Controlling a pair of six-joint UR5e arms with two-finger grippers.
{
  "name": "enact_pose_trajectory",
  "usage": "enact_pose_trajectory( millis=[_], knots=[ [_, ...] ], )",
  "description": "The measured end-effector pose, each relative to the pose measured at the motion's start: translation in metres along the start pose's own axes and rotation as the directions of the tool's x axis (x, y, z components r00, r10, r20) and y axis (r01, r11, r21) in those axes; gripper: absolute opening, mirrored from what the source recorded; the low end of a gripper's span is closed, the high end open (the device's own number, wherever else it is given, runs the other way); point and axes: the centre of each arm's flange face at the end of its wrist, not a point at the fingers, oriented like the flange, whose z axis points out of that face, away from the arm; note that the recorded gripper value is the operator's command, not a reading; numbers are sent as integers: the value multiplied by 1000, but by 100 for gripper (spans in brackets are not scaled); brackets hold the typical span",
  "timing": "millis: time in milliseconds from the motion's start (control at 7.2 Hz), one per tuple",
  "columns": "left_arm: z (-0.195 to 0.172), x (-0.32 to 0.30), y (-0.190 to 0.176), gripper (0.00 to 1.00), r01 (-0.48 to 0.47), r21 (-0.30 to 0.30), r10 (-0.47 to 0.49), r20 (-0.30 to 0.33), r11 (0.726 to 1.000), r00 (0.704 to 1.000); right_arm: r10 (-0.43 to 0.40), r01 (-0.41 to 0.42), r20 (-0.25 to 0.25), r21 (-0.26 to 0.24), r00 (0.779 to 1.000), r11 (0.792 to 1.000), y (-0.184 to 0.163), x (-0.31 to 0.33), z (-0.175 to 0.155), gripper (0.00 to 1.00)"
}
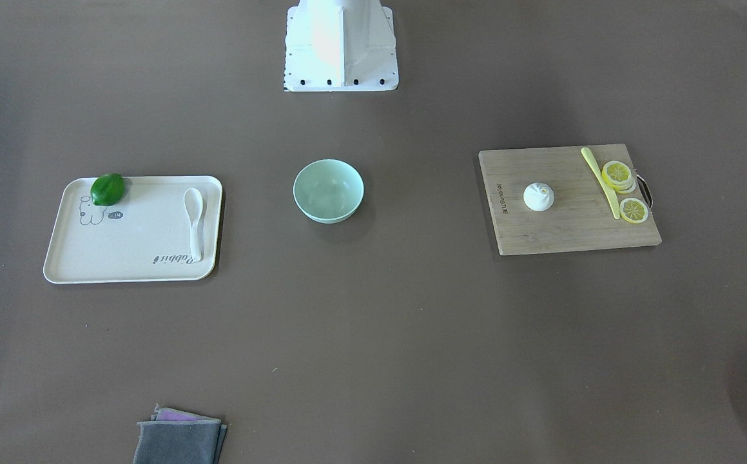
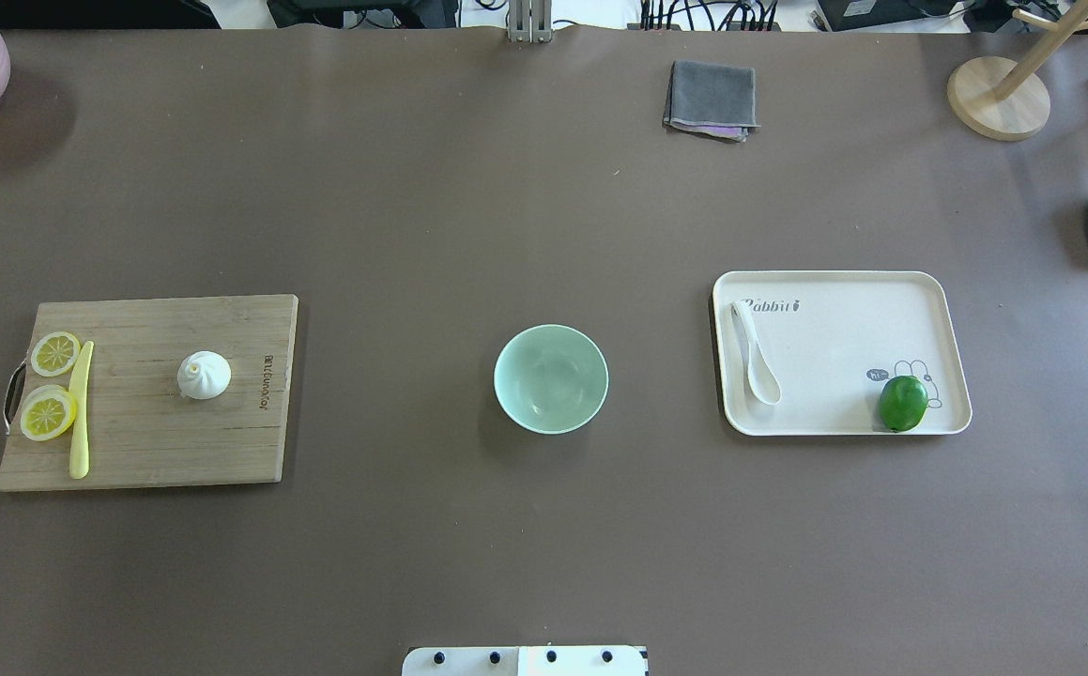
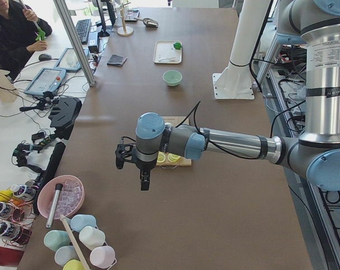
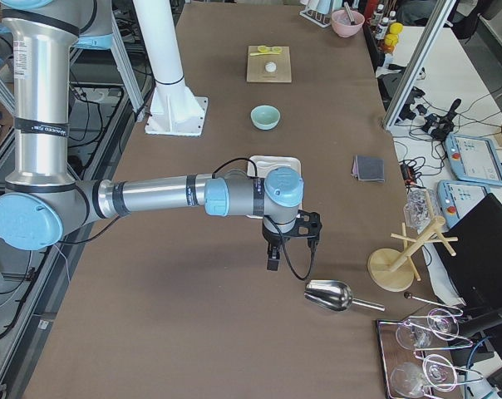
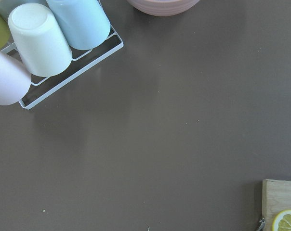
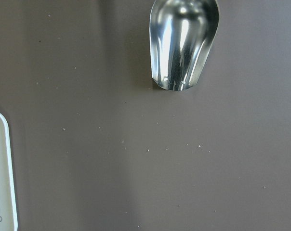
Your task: Put spoon and bun in bowl
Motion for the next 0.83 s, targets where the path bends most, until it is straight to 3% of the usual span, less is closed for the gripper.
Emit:
enact_pose_trajectory(
  millis=[833],
  knots=[
    [-1, 5, -3, 98, -8, 6, 8, -6, 1000, 1000, -10, 10, 4, 12, 1000, 1000, -3, -3, -4, 100]
  ],
)
